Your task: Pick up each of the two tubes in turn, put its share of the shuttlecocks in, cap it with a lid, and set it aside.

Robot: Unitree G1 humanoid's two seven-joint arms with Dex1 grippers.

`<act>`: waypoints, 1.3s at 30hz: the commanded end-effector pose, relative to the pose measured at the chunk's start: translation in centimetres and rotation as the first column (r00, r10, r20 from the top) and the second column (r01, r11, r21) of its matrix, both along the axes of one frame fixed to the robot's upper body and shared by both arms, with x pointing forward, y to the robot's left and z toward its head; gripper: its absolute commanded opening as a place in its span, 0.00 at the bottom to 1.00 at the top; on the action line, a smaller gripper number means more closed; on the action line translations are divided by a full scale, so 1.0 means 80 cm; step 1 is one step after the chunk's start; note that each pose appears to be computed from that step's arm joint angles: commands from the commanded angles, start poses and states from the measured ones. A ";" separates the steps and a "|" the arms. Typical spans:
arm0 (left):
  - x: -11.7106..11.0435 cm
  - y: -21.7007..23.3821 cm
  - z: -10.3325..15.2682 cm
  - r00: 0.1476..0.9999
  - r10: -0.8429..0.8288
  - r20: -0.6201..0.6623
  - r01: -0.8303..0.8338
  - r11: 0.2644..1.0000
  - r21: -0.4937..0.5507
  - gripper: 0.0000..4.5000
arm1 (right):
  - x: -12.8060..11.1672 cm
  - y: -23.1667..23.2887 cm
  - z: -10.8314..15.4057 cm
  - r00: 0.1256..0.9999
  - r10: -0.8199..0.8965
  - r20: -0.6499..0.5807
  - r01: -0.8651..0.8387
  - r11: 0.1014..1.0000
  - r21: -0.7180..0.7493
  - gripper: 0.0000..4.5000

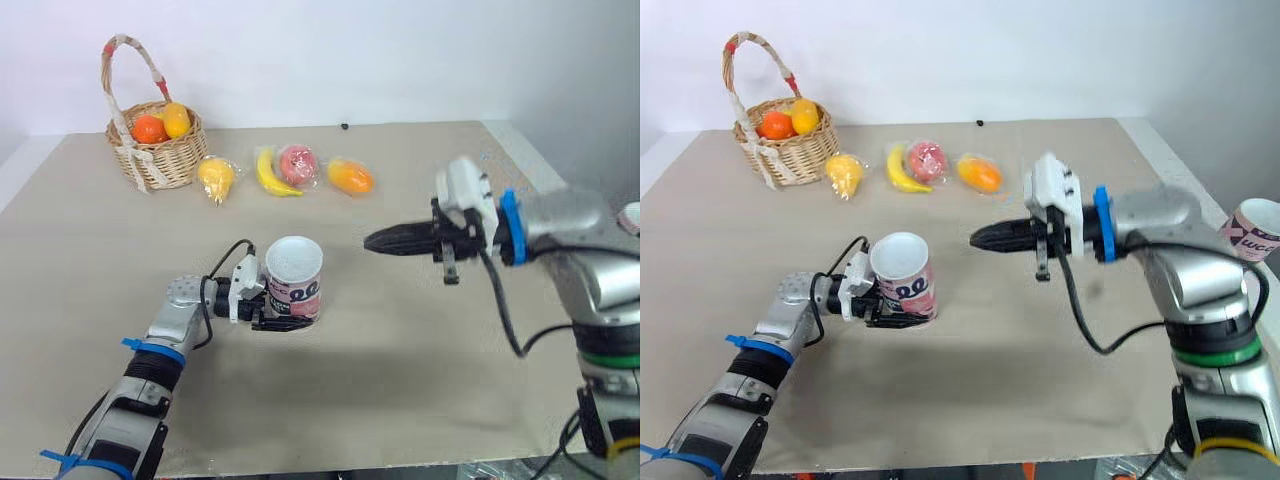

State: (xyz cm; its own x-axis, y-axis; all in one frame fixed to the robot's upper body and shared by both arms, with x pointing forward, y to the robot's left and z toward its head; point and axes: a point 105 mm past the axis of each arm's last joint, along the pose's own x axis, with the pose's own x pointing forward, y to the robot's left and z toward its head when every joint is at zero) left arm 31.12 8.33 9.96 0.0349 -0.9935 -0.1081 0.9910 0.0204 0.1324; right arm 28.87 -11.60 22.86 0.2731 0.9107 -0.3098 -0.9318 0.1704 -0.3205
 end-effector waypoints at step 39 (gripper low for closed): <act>-0.086 0.125 0.054 0.983 0.167 -0.075 -0.168 0.986 -0.007 1.00 | 0.000 0.107 -0.117 0.985 0.071 -0.160 -0.045 0.987 0.156 0.98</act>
